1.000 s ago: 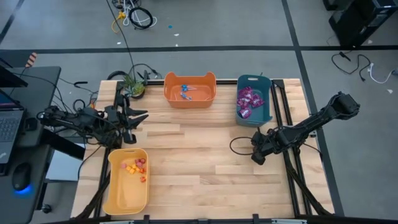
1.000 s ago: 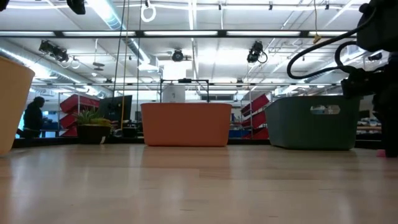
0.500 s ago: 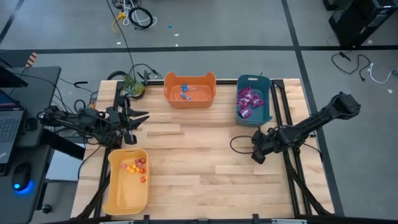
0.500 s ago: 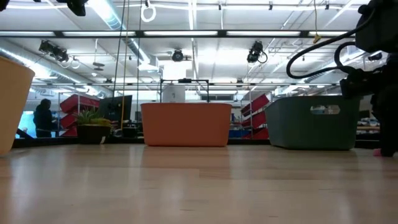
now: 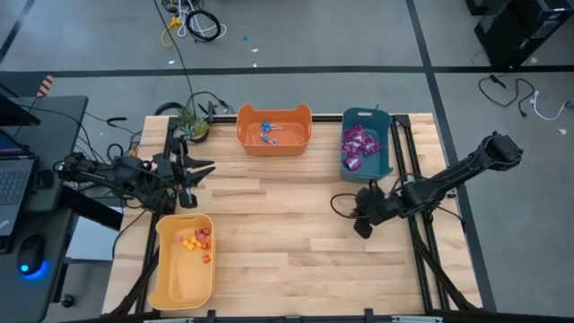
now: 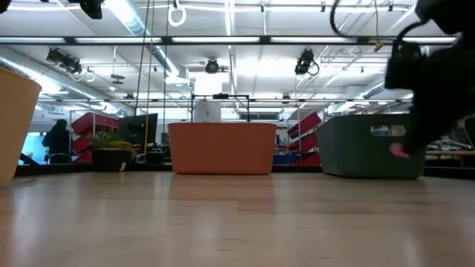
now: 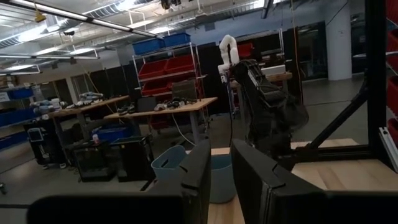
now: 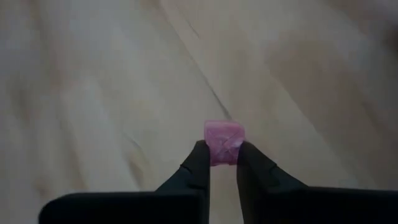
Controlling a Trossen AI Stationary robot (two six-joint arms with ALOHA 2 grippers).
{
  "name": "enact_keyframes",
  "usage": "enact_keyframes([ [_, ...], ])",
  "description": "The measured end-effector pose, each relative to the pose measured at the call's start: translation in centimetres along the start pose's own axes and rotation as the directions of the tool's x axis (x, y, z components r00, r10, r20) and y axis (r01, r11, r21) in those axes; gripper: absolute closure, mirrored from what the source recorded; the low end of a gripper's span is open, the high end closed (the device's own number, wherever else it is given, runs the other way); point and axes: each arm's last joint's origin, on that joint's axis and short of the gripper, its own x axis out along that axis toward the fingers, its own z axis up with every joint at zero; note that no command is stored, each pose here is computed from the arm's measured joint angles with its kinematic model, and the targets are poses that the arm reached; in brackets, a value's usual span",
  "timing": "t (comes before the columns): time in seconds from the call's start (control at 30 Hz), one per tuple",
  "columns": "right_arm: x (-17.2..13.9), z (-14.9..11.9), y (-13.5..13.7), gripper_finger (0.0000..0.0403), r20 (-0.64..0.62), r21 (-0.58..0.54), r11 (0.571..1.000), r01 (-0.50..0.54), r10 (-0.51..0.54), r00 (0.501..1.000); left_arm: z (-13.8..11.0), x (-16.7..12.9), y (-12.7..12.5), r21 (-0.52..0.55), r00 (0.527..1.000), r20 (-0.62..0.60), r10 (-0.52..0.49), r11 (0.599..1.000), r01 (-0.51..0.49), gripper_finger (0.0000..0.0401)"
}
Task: Sort candy
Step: Put the pink candy into the yellow bin
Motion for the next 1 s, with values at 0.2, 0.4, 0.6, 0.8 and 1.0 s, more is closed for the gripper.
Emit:
enact_keyframes([
  [0.2, 0.3, 2.4, 2.4, 0.0363, 0.271, -0.097, 0.985, -0.144, 0.166, 0.948, 0.1, 0.0, 0.0, -0.008, 1.000, 0.011, 0.003, 1.000, -0.003, 0.0334],
  [0.4, 1.3, 4.7, 4.5, 0.0370, 0.483, -0.240, 0.950, -0.201, 0.296, 0.824, 0.1, 0.0, 0.0, -0.049, 1.000, 0.010, 0.002, 0.999, -0.002, 0.0334],
  [0.6, 3.5, 6.6, 6.3, 0.0371, 0.554, -0.331, 0.924, -0.193, 0.356, 0.752, 0.1, 0.0, 0.0, -0.070, 1.000, 0.005, 0.001, 0.998, -0.001, 0.0334],
  [0.8, 6.1, 10.5, 9.9, 0.0370, 0.519, -0.445, 0.875, -0.192, 0.426, 0.741, -0.1, 0.0, 0.0, -0.085, 1.000, -0.011, -0.003, 0.996, 0.002, 0.0334],
  [1.0, 7.7, 15.1, 14.1, 0.0370, 0.520, -0.586, 0.792, -0.173, 0.531, 0.669, -0.1, 0.0, 0.0, -0.095, 1.000, -0.012, -0.004, 0.996, 0.003, 0.0334],
])
